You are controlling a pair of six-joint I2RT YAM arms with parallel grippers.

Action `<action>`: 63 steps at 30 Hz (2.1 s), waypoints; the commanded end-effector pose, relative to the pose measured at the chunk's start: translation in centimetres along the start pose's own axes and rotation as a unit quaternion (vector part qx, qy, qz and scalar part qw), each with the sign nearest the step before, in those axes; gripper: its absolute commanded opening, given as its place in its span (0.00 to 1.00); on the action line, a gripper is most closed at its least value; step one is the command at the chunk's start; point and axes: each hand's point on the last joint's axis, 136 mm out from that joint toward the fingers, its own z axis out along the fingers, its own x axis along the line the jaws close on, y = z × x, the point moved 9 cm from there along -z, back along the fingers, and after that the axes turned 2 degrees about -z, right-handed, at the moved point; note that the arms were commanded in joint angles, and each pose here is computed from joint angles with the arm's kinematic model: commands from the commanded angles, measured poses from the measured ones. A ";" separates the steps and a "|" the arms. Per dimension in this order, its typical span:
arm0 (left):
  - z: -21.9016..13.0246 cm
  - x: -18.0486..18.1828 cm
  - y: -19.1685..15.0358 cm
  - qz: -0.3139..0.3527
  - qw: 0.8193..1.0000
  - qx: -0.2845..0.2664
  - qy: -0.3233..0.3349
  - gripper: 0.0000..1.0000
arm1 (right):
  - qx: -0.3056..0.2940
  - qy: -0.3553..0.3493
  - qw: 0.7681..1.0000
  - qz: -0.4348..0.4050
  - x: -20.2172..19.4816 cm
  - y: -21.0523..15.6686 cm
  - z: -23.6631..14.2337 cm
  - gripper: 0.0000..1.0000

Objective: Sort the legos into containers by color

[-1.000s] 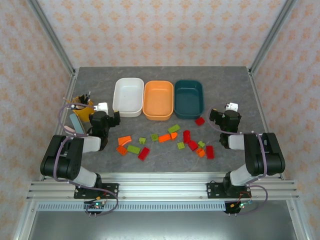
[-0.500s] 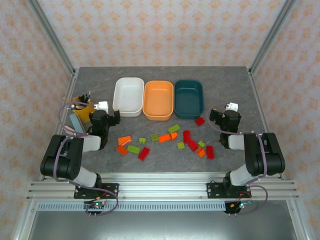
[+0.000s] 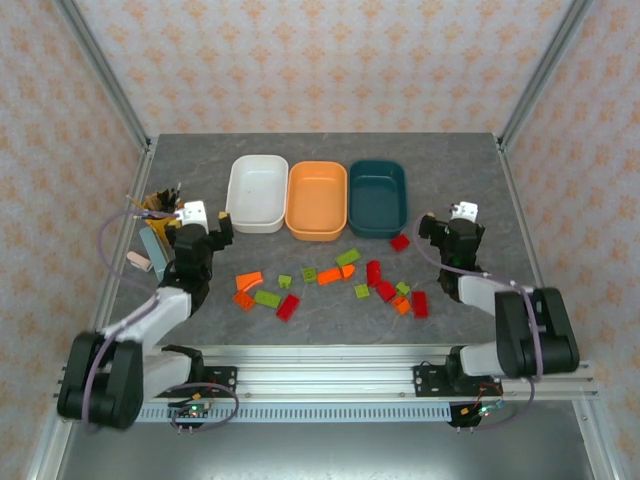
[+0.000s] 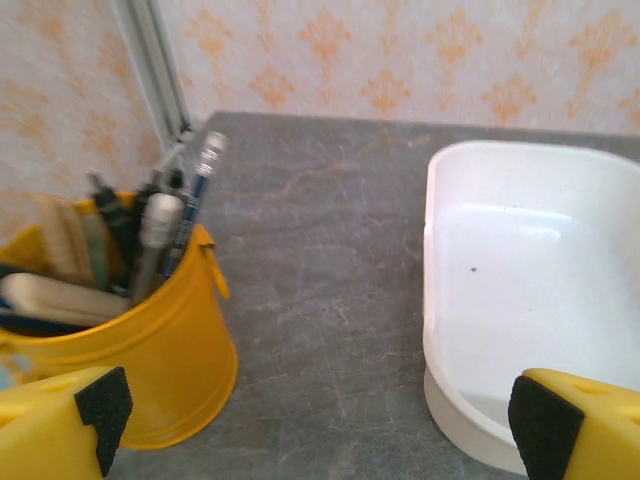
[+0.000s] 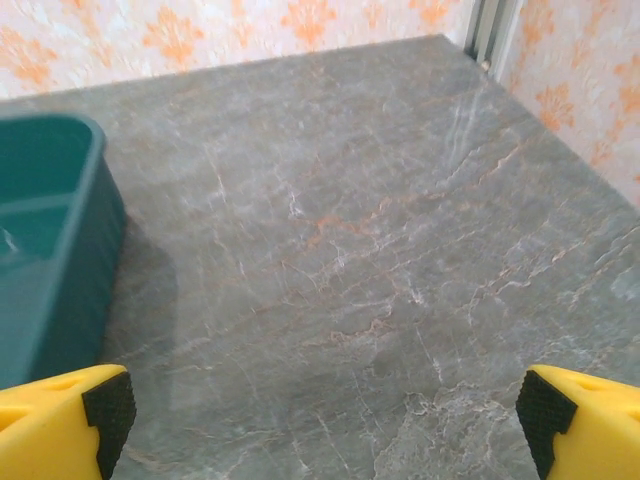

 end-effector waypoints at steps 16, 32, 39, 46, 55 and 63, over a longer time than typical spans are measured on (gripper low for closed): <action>-13.6 5.4 5.9 -0.243 0.966 0.031 0.079 1.00 | 0.075 -0.016 0.982 0.175 -0.4 13.1 -13.5 0.99; -9.3 -5.6 4.0 -0.162 0.942 0.260 -0.135 1.00 | 0.431 0.009 0.899 0.079 10.3 -0.1 -5.6 0.75; -9.7 -7.4 3.4 -0.160 0.939 0.262 -0.155 1.00 | 0.436 0.010 0.894 0.105 11.0 -2.5 -0.9 0.75; -10.5 -7.3 3.3 -0.151 0.941 0.258 -0.159 1.00 | 0.408 0.031 0.903 0.130 10.8 -3.0 1.2 0.75; -11.0 -7.0 3.3 -0.158 0.940 0.255 -0.164 1.00 | 0.407 0.011 0.904 0.130 10.3 -3.8 2.2 0.63; -11.0 -7.2 3.3 -0.161 0.938 0.257 -0.167 1.00 | 0.412 -0.013 0.903 0.126 9.1 -4.5 2.3 0.52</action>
